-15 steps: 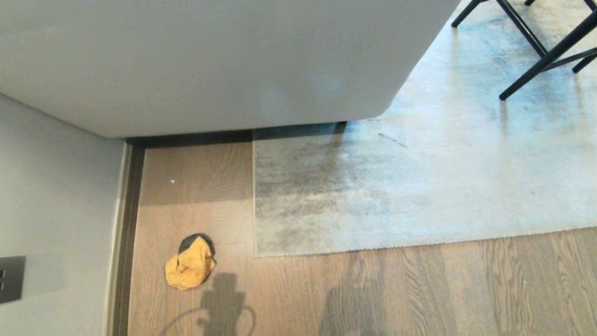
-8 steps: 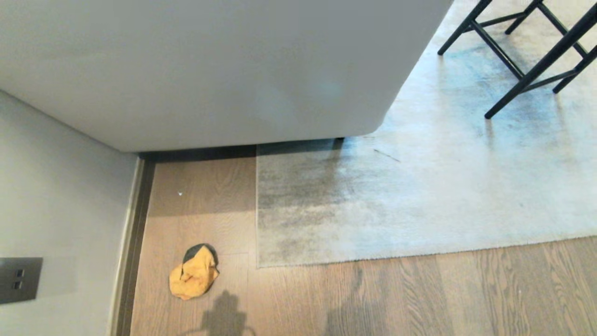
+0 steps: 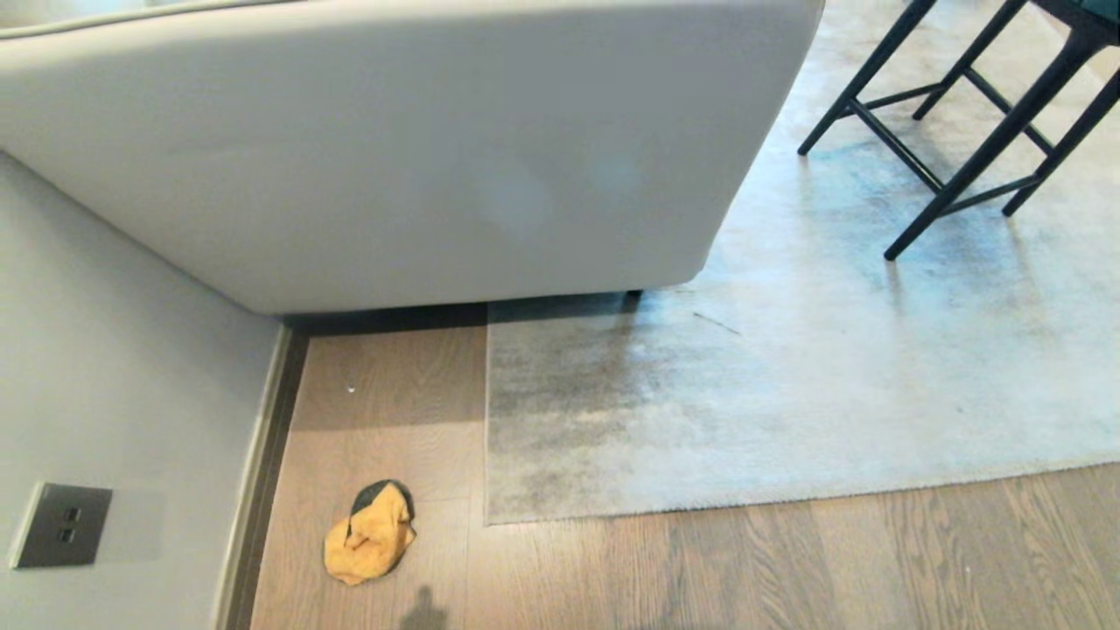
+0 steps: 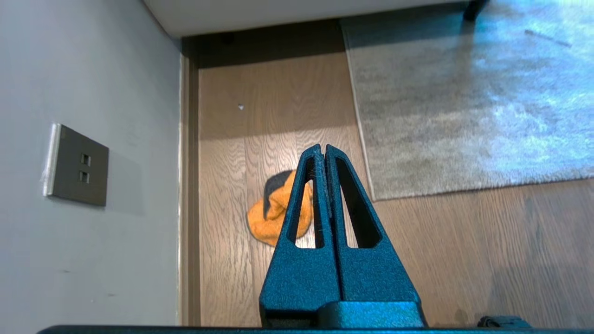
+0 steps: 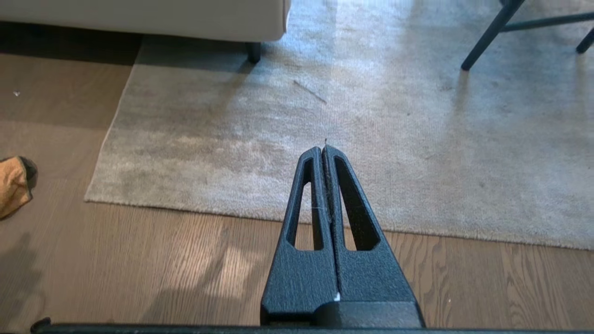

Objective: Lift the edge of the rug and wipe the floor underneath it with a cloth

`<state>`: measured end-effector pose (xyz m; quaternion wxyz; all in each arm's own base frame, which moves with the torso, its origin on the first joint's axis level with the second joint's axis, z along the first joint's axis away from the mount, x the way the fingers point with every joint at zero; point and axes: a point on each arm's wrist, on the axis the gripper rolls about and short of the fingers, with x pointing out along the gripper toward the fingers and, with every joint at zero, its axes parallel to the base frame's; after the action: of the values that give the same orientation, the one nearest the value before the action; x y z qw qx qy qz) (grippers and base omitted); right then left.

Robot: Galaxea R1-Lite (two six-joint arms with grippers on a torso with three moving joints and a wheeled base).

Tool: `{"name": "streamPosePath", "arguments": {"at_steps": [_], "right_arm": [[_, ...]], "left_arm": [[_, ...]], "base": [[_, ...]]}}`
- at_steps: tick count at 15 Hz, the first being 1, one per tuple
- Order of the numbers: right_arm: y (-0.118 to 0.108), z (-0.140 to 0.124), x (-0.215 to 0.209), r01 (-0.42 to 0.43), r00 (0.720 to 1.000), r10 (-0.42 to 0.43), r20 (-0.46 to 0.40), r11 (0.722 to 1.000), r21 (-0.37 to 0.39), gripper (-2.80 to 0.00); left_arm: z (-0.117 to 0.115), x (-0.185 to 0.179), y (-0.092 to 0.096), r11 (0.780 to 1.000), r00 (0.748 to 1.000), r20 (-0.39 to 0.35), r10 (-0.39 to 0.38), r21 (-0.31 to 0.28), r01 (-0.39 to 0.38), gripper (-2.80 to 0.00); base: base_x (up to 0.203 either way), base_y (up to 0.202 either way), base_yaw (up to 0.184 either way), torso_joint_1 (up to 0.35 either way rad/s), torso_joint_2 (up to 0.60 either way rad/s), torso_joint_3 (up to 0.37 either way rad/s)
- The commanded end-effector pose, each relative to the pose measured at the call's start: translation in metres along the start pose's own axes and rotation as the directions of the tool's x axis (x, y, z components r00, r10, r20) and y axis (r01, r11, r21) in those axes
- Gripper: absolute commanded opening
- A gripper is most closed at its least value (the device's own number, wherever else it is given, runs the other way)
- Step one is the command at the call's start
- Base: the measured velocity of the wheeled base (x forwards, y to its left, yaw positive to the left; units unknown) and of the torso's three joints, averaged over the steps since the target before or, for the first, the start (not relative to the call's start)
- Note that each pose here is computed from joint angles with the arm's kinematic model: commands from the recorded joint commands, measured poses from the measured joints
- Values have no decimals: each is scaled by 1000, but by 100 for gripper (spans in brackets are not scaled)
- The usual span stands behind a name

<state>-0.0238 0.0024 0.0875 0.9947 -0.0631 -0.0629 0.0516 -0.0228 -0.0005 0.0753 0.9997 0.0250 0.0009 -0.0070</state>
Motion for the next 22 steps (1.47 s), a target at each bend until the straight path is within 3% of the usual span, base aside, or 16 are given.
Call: {"name": "streamPosePath", "arguments": {"at_steps": [1,22], "right_arm": [[0,0,0,-2,1000,2,0,1000,-1,-280],[0,0,0,-1,1000,1,-1,1000,-1,-280]], "left_arm": [[0,0,0,1000,1000,1,0,1,0,-280],[0,0,0,1000,1000,1,-1,-7,1,-280]], "base": [[0,0,0,3,7,213],[0,0,0,3,3,201]]}}
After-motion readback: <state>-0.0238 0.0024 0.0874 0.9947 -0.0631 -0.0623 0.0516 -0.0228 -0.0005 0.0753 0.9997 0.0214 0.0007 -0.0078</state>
